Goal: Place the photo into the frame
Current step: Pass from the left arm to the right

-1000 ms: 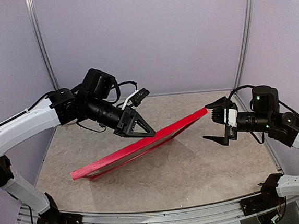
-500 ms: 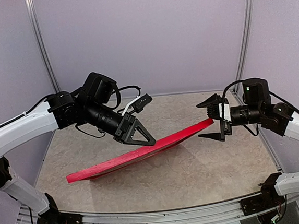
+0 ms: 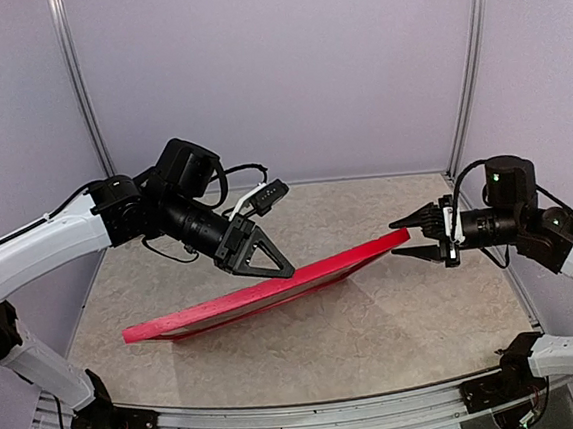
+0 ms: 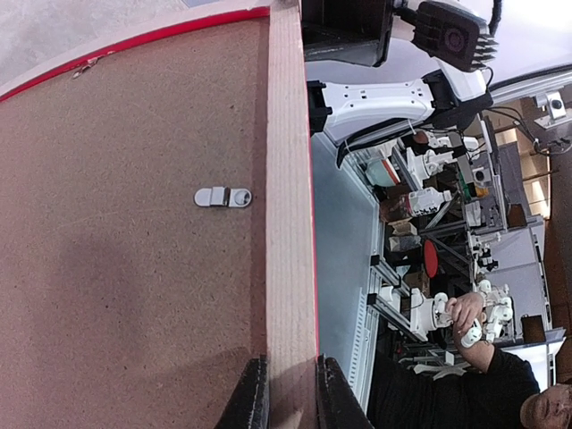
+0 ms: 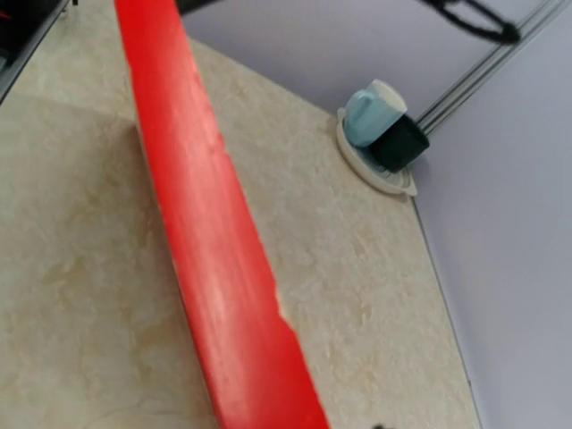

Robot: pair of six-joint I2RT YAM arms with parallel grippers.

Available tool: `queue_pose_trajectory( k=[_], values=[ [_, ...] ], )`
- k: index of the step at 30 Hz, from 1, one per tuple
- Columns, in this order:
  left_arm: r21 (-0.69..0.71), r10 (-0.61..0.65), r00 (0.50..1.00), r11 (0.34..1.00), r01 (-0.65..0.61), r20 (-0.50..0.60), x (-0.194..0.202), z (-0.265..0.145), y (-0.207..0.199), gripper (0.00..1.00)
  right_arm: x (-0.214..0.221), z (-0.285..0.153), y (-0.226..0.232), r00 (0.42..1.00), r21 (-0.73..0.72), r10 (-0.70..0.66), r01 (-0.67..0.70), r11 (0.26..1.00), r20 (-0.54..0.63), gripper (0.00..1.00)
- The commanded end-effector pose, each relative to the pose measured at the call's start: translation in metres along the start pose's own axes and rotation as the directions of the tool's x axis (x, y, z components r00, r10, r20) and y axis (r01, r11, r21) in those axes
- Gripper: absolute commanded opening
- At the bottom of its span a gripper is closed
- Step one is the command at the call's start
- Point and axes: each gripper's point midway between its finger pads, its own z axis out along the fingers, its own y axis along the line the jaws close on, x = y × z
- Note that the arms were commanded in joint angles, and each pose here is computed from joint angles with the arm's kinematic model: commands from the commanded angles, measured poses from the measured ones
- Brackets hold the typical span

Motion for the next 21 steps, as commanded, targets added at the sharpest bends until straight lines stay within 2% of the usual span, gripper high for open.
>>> queue_pose_trajectory(
  k=[1, 8, 13, 17, 19, 21],
  values=[
    [0.067, 0.072, 0.997, 0.995, -0.074, 0.033, -0.006, -0.012, -0.019, 0.00, -0.002, -0.003, 0.006, 1.000, -0.006, 0.008, -0.008, 1.000, 0.030, 0.38],
    [0.075, 0.078, 0.996, 0.994, -0.080, 0.033, -0.008, -0.011, -0.020, 0.00, 0.005, 0.007, 0.009, 0.998, -0.067, 0.060, -0.058, 0.996, 0.015, 0.26],
    [0.081, 0.079, 0.996, 0.993, -0.081, 0.035, -0.010, -0.012, -0.019, 0.00, 0.007, 0.009, 0.010, 0.997, -0.078, 0.073, -0.072, 0.994, 0.006, 0.27],
    [0.085, 0.078, 0.996, 0.993, -0.081, 0.038, -0.011, -0.014, -0.019, 0.00, 0.008, 0.012, 0.011, 0.997, -0.092, 0.080, -0.079, 0.993, 0.009, 0.13],
    [0.083, 0.076, 0.996, 0.993, -0.079, 0.041, -0.012, -0.015, -0.018, 0.06, 0.007, 0.013, 0.011, 0.996, -0.100, 0.086, -0.084, 0.991, 0.013, 0.06],
    [0.082, 0.077, 0.996, 0.993, -0.081, 0.048, -0.015, -0.017, -0.018, 0.21, 0.004, 0.013, 0.010, 0.996, -0.108, 0.089, -0.087, 0.990, 0.022, 0.02]
  ],
)
